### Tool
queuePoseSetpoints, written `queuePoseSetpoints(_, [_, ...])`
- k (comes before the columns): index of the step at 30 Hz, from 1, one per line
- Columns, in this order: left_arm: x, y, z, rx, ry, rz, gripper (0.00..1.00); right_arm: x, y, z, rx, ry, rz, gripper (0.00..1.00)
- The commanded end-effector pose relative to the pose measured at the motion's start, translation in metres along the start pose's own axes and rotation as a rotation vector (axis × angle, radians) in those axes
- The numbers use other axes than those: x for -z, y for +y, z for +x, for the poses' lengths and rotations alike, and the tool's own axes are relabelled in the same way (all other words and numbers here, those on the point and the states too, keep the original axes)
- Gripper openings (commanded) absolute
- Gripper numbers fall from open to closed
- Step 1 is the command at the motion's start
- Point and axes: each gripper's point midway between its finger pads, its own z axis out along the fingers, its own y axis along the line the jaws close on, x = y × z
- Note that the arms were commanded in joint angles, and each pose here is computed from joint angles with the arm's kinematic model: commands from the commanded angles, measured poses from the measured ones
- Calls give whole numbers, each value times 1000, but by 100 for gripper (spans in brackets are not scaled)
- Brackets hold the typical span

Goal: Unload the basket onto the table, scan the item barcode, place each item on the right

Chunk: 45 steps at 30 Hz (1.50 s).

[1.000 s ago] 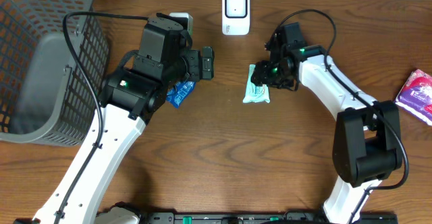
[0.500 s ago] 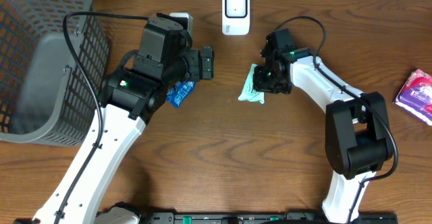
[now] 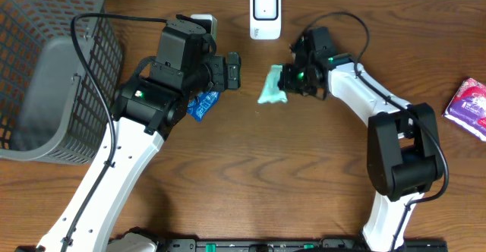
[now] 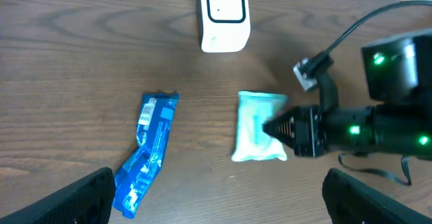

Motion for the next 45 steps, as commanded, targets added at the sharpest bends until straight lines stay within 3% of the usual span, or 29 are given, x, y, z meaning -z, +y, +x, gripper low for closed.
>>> queuePoseSetpoints(1, [3, 1, -7, 7, -19, -10, 98, 22, 40, -21, -46, 6, -276, 1])
queuePoseSetpoints(5, [3, 1, -7, 7, -19, -10, 98, 48, 57, -53, -70, -61, -439, 1])
queuePoseSetpoints(10, [3, 1, -7, 7, -19, -10, 98, 54, 41, -64, -117, -94, -413, 1])
queuePoseSetpoints(12, [3, 1, -7, 7, -19, -10, 98, 47, 28, -59, -130, -89, -333, 16])
queuePoseSetpoints(17, [3, 1, -7, 7, -19, -10, 98, 19, 15, -31, -133, -52, -96, 75])
queuePoseSetpoints(21, [3, 1, -7, 7, -19, -10, 98, 2, 18, -16, -120, -66, 58, 79])
queuePoseSetpoints(31, [3, 1, -7, 7, -19, -10, 98, -30, 5, 2, -177, -63, 200, 75])
queuePoseSetpoints(37, [3, 1, -7, 7, -19, -10, 98, -54, -2, 5, -167, -34, 163, 67])
queuePoseSetpoints(38, [3, 1, -7, 7, -19, -10, 98, -58, -2, 6, -165, -31, 155, 62])
queuePoseSetpoints(42, [3, 1, -7, 7, -19, -10, 98, -63, -8, 8, -171, -24, 163, 21])
queuePoseSetpoints(45, [3, 1, -7, 7, -19, -10, 98, -61, -10, 4, -176, -34, 159, 1])
